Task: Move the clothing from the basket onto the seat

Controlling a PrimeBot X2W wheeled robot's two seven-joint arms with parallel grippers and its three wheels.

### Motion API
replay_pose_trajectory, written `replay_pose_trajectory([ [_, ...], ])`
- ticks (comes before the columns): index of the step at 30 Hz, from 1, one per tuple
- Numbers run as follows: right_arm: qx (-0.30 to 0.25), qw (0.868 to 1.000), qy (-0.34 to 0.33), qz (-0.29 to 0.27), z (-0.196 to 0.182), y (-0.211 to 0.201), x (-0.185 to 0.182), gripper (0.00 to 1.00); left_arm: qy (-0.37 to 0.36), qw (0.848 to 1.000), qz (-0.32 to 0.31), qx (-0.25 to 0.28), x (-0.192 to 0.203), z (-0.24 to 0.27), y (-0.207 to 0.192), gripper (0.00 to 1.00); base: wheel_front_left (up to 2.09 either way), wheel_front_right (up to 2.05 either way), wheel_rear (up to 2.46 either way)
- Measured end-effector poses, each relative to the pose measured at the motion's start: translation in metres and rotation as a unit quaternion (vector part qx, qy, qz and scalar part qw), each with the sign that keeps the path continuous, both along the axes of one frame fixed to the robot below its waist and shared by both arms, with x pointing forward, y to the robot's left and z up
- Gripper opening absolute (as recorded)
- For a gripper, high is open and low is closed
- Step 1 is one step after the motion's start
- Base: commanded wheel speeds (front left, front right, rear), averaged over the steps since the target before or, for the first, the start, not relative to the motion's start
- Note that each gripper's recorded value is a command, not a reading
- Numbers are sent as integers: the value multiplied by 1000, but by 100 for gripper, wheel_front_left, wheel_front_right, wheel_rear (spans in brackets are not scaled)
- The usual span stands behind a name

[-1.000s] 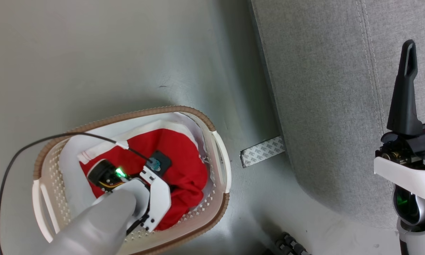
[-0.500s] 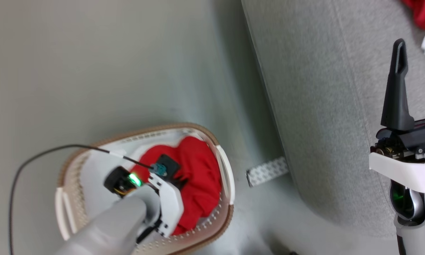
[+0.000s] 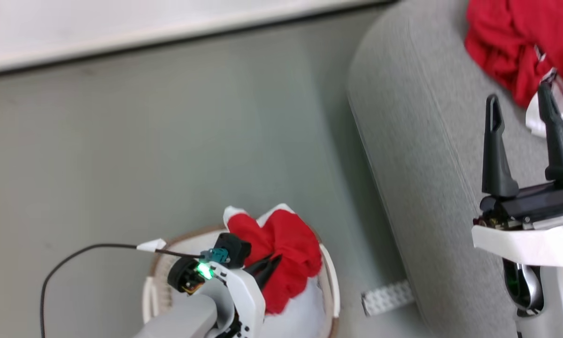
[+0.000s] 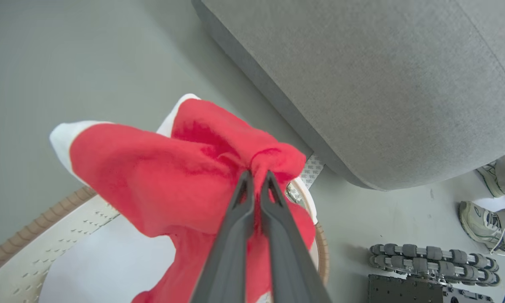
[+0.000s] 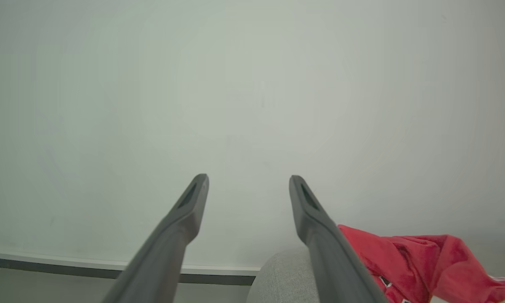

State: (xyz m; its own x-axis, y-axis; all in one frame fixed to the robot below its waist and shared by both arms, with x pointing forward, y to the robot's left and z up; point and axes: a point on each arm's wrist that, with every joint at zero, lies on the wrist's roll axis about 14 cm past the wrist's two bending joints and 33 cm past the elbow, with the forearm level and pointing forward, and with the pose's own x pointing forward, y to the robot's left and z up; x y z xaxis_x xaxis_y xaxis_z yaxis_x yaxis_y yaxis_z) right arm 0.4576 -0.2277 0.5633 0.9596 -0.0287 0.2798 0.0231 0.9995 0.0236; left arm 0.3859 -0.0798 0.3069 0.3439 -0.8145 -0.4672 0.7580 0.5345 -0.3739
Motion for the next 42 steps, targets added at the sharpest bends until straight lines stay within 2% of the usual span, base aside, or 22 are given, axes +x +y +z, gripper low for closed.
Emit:
replay_pose_trajectory([
  [5, 13, 1000, -15, 17, 16, 9, -16, 100, -50, 997, 42, -38, 15, 55, 6, 0, 0, 0, 0],
  [12, 34, 998, -26, 39, 27, 21, -34, 100, -132, 984, 89, -79, 29, 122, 25, 0, 0, 0, 0],
  [22, 54, 993, -36, 97, 38, 57, -57, 100, -281, 939, 149, -132, 39, 240, 60, 0, 0, 0, 0],
  [34, 65, 987, -30, 142, 36, 88, -74, 100, -392, 885, 170, -183, 31, 348, 76, 0, 0, 0, 0],
  [42, 67, 985, -14, 158, 27, 101, -75, 100, -397, 883, 167, -188, 29, 356, 74, 0, 0, 0, 0],
])
